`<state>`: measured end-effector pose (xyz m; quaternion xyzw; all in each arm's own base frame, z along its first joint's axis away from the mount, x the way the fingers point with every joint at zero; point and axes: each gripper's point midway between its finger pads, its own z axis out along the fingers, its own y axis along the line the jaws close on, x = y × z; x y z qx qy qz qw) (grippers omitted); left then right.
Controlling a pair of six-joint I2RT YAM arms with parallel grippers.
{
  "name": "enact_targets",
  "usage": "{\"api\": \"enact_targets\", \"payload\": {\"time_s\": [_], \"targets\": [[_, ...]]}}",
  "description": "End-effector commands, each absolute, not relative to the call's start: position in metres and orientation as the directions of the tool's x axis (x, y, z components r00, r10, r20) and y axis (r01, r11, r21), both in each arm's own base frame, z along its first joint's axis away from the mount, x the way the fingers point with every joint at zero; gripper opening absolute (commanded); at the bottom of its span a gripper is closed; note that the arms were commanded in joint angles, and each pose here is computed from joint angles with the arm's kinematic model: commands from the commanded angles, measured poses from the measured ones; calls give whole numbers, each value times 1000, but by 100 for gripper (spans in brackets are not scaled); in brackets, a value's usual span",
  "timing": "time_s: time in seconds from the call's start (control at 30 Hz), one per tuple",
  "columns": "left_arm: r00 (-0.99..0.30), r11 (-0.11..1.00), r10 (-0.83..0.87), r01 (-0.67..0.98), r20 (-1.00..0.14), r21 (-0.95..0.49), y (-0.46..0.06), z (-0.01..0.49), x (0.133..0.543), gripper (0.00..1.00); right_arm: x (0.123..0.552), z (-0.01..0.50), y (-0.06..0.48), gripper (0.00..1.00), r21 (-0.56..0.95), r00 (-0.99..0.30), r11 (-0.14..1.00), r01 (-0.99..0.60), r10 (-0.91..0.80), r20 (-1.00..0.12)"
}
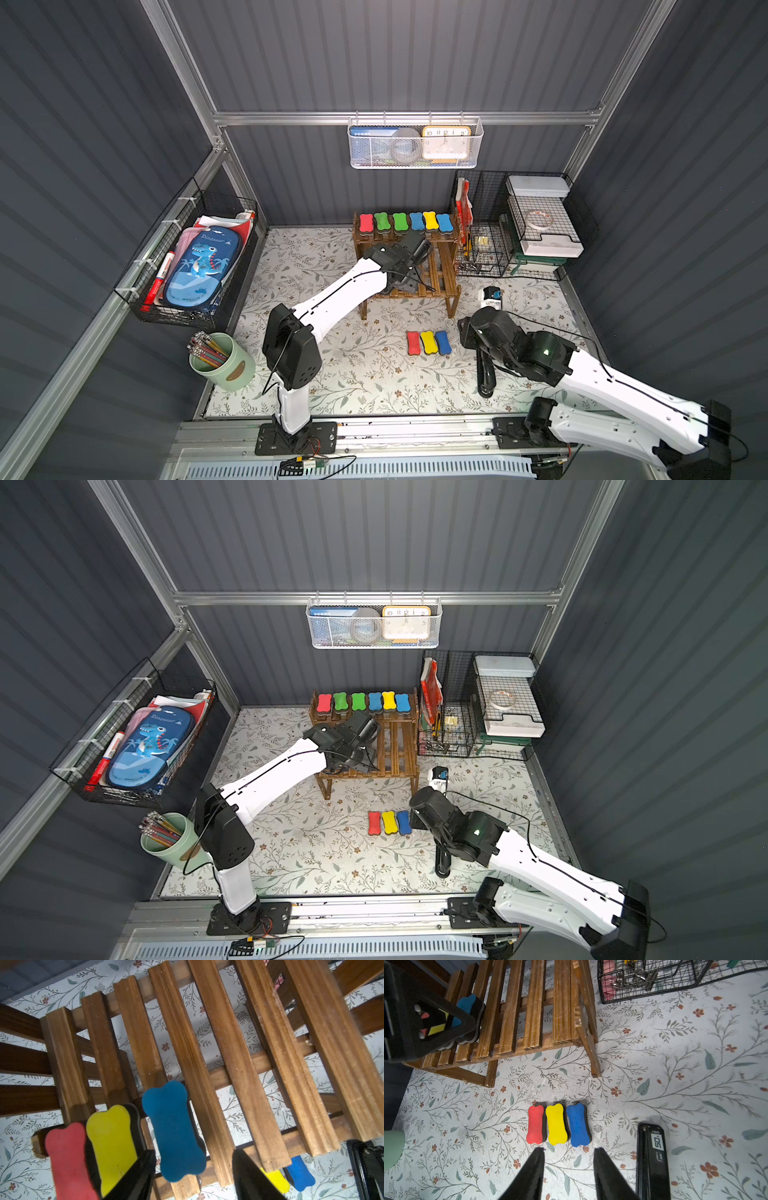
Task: Remove the whiteboard erasers from the shelf
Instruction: Pick up the whiteboard eraser from the shelf.
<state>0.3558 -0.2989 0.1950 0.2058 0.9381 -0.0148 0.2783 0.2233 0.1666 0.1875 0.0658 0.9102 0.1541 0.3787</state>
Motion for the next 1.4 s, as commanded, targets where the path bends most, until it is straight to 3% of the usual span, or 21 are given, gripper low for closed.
{"api": "enact_targets", "payload": {"time_s": [0.0, 0.6, 1.03, 1.37], "targets": [[-768, 922, 373, 368, -521, 118, -294, 194, 358, 62, 221, 184, 161, 43, 323, -707, 946, 13, 237, -666], [-801, 927, 370, 355, -471, 125, -294, 170, 356, 57, 220, 182, 154, 44, 346, -703, 938, 30, 266, -659], [-781, 935, 344, 337, -521, 113, -294, 191, 360, 44, 220, 183, 151, 44, 350, -698, 936, 40, 277, -661], [-780, 961, 235, 276, -581, 18, -269, 226, 313, 42, 221, 186, 151, 43, 366, -692, 930, 41, 290, -661]]}}
